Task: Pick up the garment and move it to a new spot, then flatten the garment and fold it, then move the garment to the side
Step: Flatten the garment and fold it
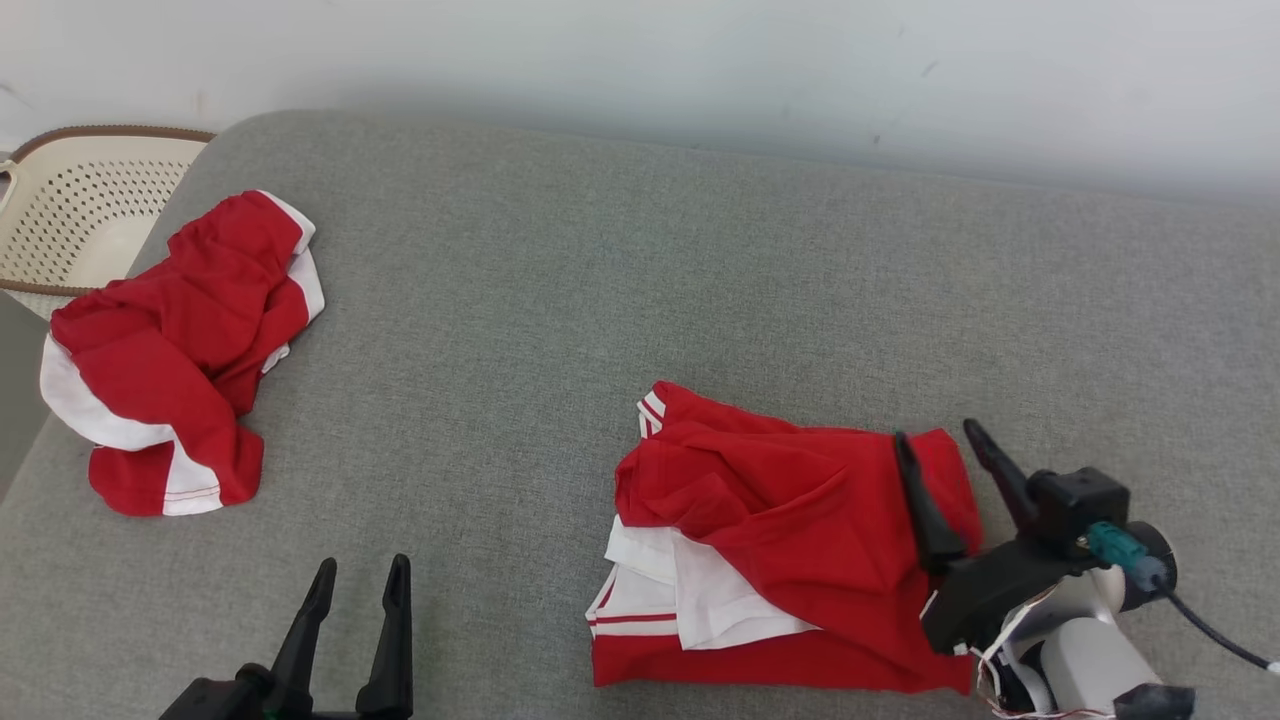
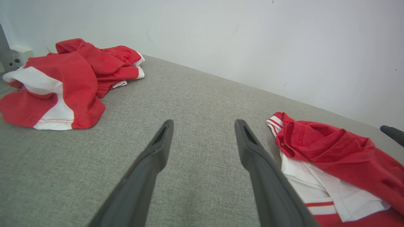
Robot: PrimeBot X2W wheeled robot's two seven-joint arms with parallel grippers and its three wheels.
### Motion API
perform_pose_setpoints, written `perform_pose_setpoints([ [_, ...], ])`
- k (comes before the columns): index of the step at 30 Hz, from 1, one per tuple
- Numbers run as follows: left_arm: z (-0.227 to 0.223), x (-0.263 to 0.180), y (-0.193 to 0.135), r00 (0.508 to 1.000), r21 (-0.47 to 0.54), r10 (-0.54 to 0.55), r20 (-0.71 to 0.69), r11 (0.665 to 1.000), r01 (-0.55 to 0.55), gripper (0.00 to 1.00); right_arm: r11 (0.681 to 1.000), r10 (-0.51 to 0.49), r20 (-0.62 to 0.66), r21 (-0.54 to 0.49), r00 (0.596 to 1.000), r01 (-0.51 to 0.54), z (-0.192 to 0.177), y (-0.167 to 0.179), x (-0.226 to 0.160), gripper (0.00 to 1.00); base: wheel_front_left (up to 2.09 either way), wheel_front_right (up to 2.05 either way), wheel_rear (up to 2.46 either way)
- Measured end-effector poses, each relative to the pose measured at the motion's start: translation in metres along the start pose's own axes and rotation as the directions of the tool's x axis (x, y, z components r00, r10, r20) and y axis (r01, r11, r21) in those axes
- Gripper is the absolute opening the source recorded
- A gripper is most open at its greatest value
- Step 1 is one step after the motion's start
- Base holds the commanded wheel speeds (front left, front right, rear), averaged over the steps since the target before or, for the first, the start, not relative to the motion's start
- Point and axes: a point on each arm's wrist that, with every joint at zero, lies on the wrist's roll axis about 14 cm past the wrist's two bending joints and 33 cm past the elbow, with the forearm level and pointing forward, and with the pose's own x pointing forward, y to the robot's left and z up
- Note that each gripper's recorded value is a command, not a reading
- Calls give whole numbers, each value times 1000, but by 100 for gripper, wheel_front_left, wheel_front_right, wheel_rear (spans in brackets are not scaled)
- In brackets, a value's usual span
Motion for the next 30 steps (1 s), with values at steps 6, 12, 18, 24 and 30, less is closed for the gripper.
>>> perform_pose_setpoints([
  [6,-1,1,1,1000,-1,3,-3,1000,-3,100,999,23,-71,-34,997,-26,-26,7,-2,100,0,0,0],
  [12,-1,2,1,1000,1,2,-2,1000,-2,100,994,51,-124,-88,991,-62,-41,11,6,1,0,0,0],
  [18,1,1,6,1000,5,16,2,1000,-16,100,995,39,-137,-88,990,-51,-48,4,9,0,0,0,0],
  [24,3,0,7,1000,5,20,7,1000,-20,100,996,22,-113,-79,993,-31,-42,2,8,0,0,0,0],
  [30,2,2,3,1000,1,7,5,1000,-7,100,998,13,-92,-61,996,-19,-37,2,6,100,0,0,0],
])
